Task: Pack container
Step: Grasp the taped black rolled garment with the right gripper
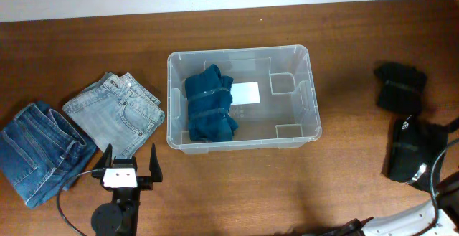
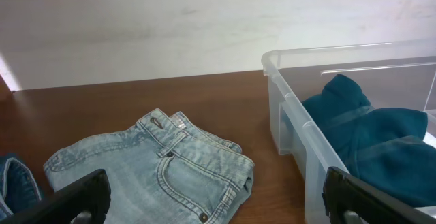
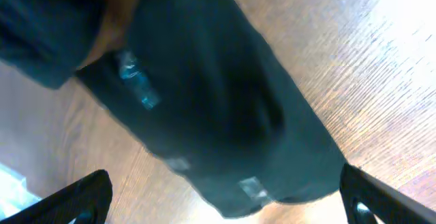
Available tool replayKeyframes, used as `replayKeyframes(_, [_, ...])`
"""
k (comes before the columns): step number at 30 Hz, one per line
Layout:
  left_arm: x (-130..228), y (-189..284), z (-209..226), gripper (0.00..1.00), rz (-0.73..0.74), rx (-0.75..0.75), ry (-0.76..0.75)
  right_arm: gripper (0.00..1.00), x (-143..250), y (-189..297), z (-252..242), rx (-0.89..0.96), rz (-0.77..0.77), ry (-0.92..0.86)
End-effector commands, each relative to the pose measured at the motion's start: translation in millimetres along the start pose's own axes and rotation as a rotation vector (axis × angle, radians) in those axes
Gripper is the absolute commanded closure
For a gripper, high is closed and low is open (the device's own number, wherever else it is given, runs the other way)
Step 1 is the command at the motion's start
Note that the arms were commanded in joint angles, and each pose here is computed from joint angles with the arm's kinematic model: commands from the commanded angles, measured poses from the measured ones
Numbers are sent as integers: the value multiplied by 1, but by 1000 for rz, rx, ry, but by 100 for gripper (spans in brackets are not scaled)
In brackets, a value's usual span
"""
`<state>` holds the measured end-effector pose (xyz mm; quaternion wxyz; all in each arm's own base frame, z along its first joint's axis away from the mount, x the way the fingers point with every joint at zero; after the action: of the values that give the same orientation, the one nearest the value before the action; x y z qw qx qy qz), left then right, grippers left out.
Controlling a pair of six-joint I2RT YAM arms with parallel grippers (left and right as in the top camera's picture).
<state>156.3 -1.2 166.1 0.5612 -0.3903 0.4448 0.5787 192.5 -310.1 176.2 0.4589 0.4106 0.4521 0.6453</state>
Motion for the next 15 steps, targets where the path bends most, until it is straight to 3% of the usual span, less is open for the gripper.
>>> replayKeyframes(1, [2, 0, 0, 1, 0, -3, -9, 2, 8, -24, -11, -47, 60, -36])
replayKeyframes(8, [2, 0, 0, 1, 1, -3, -9, 1, 33, -76, -12, -238, 160, -24])
replayKeyframes(15, [2, 0, 0, 1, 0, -3, -9, 1, 54, -79, 10, -422, 256, 74])
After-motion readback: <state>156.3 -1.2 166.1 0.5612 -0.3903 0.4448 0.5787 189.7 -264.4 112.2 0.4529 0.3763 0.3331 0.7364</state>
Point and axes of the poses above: each gripper's point midway between its finger pads, its own y axis back along the fingers, its own z axis along the line the jaws close on, x = y × z, the point moved 9 cm from there along y, back along the fingers, and after that the axes turned 14 degrees about -y, right-handed, at the moved point
